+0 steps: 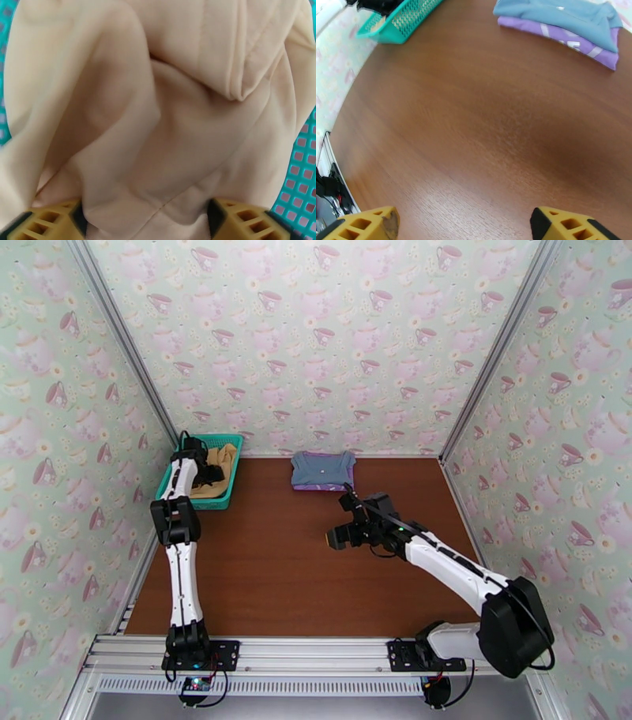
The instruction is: Fold and stack the mixed laundry pile
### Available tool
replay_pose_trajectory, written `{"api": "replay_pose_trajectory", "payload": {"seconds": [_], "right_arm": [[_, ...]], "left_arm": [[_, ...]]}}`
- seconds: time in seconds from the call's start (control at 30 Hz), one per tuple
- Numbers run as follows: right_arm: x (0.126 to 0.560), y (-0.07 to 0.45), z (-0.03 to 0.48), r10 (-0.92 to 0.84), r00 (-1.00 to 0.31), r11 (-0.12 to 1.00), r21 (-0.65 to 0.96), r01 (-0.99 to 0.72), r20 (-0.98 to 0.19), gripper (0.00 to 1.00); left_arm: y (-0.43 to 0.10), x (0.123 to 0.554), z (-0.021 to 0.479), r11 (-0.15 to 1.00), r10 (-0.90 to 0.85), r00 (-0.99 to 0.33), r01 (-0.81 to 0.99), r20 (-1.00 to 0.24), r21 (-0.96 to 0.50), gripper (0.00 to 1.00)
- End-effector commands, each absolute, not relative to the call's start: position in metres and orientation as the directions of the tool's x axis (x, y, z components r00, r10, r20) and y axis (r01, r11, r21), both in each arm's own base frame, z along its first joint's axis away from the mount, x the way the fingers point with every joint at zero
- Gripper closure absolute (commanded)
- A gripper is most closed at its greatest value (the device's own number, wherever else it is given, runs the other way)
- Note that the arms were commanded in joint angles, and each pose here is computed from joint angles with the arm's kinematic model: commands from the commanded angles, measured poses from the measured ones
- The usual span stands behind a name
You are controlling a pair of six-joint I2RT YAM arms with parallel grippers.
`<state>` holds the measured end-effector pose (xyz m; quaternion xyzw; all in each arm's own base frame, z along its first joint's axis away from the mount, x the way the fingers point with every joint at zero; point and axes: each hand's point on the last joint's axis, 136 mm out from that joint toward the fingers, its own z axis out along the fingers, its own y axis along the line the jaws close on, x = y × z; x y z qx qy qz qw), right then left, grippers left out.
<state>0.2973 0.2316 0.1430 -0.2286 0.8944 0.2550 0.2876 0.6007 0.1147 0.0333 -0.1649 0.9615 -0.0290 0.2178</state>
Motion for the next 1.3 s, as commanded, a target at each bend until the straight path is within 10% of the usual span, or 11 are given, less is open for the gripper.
{"api": "replay_pose_trajectory", "payload": {"seconds": [0.0, 0.1, 0.47, 0.83, 0.93, 1.0, 1.27], "right_arm": [[0.310, 0.226, 0.148, -0.254, -0.736, 0.808, 0.280, -0.518, -0.628, 0.37], [0.311, 0.225, 0.145, -0.241, -0.760, 0.823, 0.287, -0.490, -0.604, 1.00], [0.288, 0.222, 0.140, -0.193, -0.757, 0.794, 0.354, -0.495, -0.625, 0.91], [0.265, 0.231, 0.143, -0.096, -0.744, 0.658, 0.519, -0.546, -0.662, 1.00], [0.262, 0.233, 0.147, -0.043, -0.760, 0.584, 0.600, -0.546, -0.649, 0.83], [0.258, 0.233, 0.152, -0.021, -0.758, 0.538, 0.632, -0.558, -0.652, 0.98], [0.237, 0.219, 0.157, 0.031, -0.741, 0.529, 0.640, -0.557, -0.670, 1.00]], "left_arm": [[0.097, 0.580, 0.001, 0.929, -0.355, -0.892, -0.304, -0.280, -0.211, 0.97], [0.088, 0.584, 0.024, 0.923, -0.354, -0.880, -0.275, -0.316, -0.269, 1.00], [0.075, 0.574, 0.271, 0.939, -0.328, -0.649, -0.149, -0.686, -0.309, 1.00], [0.000, 0.436, 0.470, 0.950, -0.288, -0.404, -0.004, -0.869, -0.313, 1.00], [-0.031, 0.389, 0.489, 0.945, -0.290, -0.381, 0.028, -0.878, -0.325, 1.00], [-0.051, 0.361, 0.488, 0.934, -0.310, -0.384, 0.048, -0.870, -0.354, 1.00], [-0.113, 0.284, 0.385, 0.874, -0.388, -0.530, 0.048, -0.754, -0.483, 1.00]]}}
